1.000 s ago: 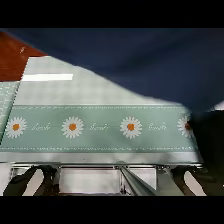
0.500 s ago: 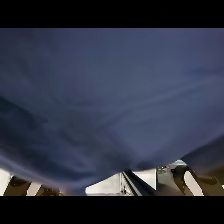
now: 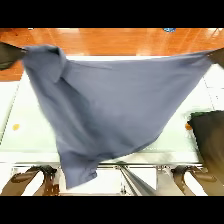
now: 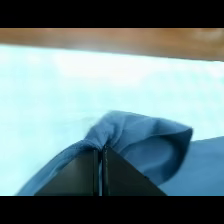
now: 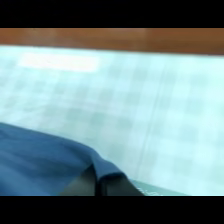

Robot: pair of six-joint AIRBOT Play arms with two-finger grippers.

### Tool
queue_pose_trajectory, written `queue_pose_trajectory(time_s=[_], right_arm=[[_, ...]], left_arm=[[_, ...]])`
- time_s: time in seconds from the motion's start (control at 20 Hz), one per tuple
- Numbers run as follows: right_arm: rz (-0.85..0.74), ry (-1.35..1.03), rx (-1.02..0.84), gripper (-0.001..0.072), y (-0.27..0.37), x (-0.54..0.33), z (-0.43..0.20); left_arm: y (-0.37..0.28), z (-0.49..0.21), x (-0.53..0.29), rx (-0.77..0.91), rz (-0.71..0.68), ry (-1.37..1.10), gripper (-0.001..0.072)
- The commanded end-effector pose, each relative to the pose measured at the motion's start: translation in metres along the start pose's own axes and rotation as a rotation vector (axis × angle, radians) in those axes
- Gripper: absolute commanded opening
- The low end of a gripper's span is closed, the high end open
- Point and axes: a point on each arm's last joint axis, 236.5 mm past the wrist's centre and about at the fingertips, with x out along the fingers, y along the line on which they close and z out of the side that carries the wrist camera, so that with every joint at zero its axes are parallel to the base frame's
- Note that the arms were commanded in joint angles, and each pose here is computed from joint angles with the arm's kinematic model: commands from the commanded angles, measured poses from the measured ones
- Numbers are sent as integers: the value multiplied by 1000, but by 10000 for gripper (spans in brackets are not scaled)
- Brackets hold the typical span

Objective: Fold the shirts.

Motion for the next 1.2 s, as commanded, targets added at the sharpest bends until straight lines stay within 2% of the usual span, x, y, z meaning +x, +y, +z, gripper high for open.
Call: queue_pose_trajectory(time_s=[0.0, 0.25, 0.55, 0.6, 0.65, 0.7, 0.75, 0.9, 1.0, 1.15], right_arm=[[27, 154, 63, 27, -40, 108, -32], [36, 144, 198, 27, -98, 229, -3], [142, 95, 419, 28, -117, 310, 6], [158, 97, 448, 56, -116, 315, 3], [169, 119, 457, 258, -115, 318, -3], [172, 153, 430, 416, -114, 319, -13], [161, 191, 413, 418, -117, 316, -22], [135, 233, 486, 417, -152, 267, -19], [112, 257, 530, 416, -183, 210, -18], [-106, 395, 511, 416, -234, 127, -69]], left_arm=[[53, -17, 100, -105, 35, 20, 18], [112, -9, 191, -174, 93, 58, 18], [126, -33, 244, -276, 56, 128, 19], [124, -39, 247, -277, 52, 147, 19], [123, -43, 248, -280, 46, 159, 47], [120, -46, 247, -279, 38, 178, 269], [121, -49, 244, -283, 35, 199, 499], [146, -65, 198, -285, 42, 390, 509], [183, -76, 146, -373, 115, 489, 509], [226, -96, 71, -514, 204, 490, 509]])
